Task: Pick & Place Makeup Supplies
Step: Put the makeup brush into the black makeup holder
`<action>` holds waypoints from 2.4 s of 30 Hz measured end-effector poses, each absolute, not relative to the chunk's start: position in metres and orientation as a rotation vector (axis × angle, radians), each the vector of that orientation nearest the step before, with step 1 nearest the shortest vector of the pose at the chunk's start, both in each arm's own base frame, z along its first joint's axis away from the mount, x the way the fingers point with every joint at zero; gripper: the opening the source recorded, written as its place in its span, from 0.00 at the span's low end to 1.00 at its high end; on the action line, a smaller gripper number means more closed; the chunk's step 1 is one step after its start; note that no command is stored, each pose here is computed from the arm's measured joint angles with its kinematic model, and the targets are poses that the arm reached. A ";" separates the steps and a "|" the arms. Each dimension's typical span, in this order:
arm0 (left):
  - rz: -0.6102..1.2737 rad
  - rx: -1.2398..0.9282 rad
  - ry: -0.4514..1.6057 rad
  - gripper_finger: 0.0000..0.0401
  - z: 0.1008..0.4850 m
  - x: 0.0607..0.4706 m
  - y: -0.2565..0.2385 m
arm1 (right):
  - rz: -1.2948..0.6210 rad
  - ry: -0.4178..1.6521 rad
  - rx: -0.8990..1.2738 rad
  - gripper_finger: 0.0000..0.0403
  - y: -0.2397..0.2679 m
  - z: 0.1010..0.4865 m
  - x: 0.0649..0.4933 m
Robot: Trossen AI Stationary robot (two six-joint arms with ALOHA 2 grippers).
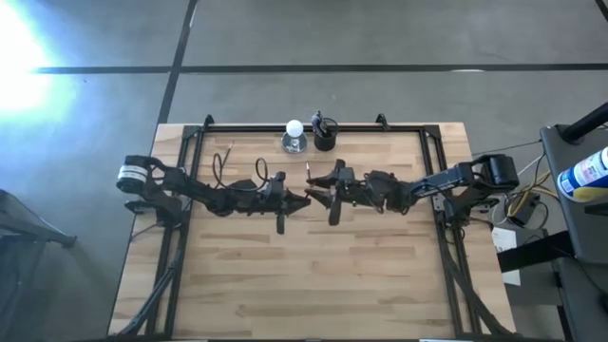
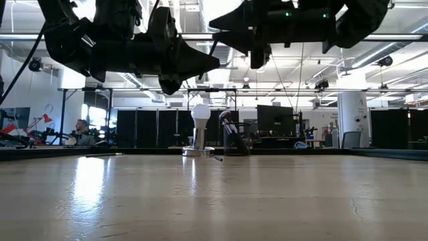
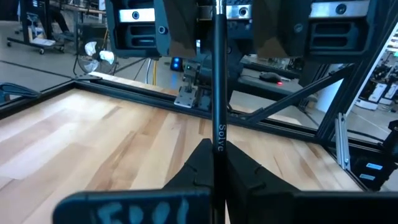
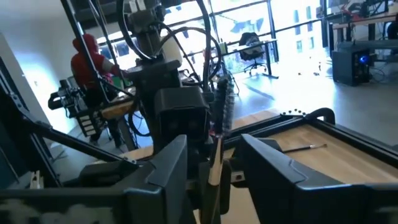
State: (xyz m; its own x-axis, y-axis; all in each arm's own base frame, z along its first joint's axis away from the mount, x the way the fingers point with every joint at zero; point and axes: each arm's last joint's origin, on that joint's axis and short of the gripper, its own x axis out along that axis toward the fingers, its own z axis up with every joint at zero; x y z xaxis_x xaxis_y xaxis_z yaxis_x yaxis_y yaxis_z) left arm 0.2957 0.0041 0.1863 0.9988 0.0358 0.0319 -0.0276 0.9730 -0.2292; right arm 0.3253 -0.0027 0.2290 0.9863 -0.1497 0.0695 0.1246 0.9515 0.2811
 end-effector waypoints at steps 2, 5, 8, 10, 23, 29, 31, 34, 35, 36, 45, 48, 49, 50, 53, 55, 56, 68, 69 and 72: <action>0.032 -0.231 -0.037 0.03 0.186 0.296 0.004 | -0.141 -0.088 0.271 0.29 -0.003 0.228 0.326; 0.032 -0.233 -0.034 0.06 0.186 0.296 0.004 | -0.141 -0.087 0.259 0.16 -0.003 0.228 0.326; 0.036 -0.237 -0.033 0.08 0.186 0.296 0.004 | -0.140 -0.083 0.232 0.05 -0.002 0.228 0.325; 0.035 -0.241 -0.034 0.08 0.186 0.296 0.004 | -0.140 -0.087 0.226 0.04 -0.002 0.229 0.325; 0.055 -0.238 -0.039 0.10 0.186 0.296 0.005 | -0.183 -0.063 0.181 0.03 -0.021 0.244 0.313; 0.124 -0.239 -0.047 0.10 0.186 0.295 0.008 | -0.227 -0.058 0.149 0.03 -0.034 0.256 0.302; 0.195 -0.239 -0.049 0.10 0.186 0.295 0.010 | -0.250 -0.058 0.142 0.03 -0.039 0.259 0.299; 0.302 -0.257 -0.052 0.10 0.184 0.294 0.011 | -0.293 -0.055 0.125 0.03 -0.046 0.261 0.297; 0.325 -0.272 -0.055 0.10 0.184 0.294 0.011 | -0.302 -0.056 0.129 0.03 -0.048 0.261 0.297; 0.338 -0.282 -0.059 0.10 0.184 0.294 0.012 | -0.301 -0.058 0.135 0.03 -0.048 0.261 0.297; 0.371 -0.266 -0.054 0.10 0.183 0.294 0.015 | -0.318 -0.033 0.138 0.03 -0.059 0.259 0.295; 0.376 -0.252 -0.046 0.10 0.183 0.294 0.016 | -0.383 0.008 0.135 0.03 -0.080 0.255 0.291; 0.377 -0.254 -0.047 0.10 0.183 0.294 0.016 | -0.412 0.025 0.126 0.03 -0.088 0.254 0.289; 0.376 -0.256 -0.048 0.10 0.183 0.294 0.016 | -0.439 0.045 0.113 0.03 -0.096 0.254 0.288; 0.377 -0.257 -0.048 0.10 0.183 0.294 0.016 | -0.511 0.089 0.078 0.03 -0.118 0.255 0.284; 0.377 -0.257 -0.047 0.10 0.183 0.294 0.016 | -0.526 0.097 0.055 0.03 -0.130 0.257 0.282; 0.378 -0.257 -0.047 0.10 0.183 0.294 0.016 | -0.538 0.095 0.049 0.03 -0.136 0.259 0.280; 0.382 -0.257 -0.044 0.10 0.182 0.293 0.016 | -0.639 0.175 0.005 0.03 -0.208 0.241 0.287; 0.382 -0.257 -0.044 0.10 0.182 0.293 0.016 | -0.630 0.179 0.008 0.03 -0.213 0.239 0.290; 0.382 -0.257 -0.044 0.10 0.182 0.293 0.016 | -0.627 0.220 0.032 0.03 -0.226 0.232 0.299</action>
State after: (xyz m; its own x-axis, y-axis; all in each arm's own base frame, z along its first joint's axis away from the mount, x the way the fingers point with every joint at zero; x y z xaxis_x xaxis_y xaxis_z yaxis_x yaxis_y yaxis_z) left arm 0.2935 0.0158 0.1824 0.9274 0.3741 -0.0055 -0.3629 0.8958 -0.2565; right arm 0.2992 -0.2259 0.2317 0.7875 -0.5781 -0.2139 0.5849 0.8103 -0.0366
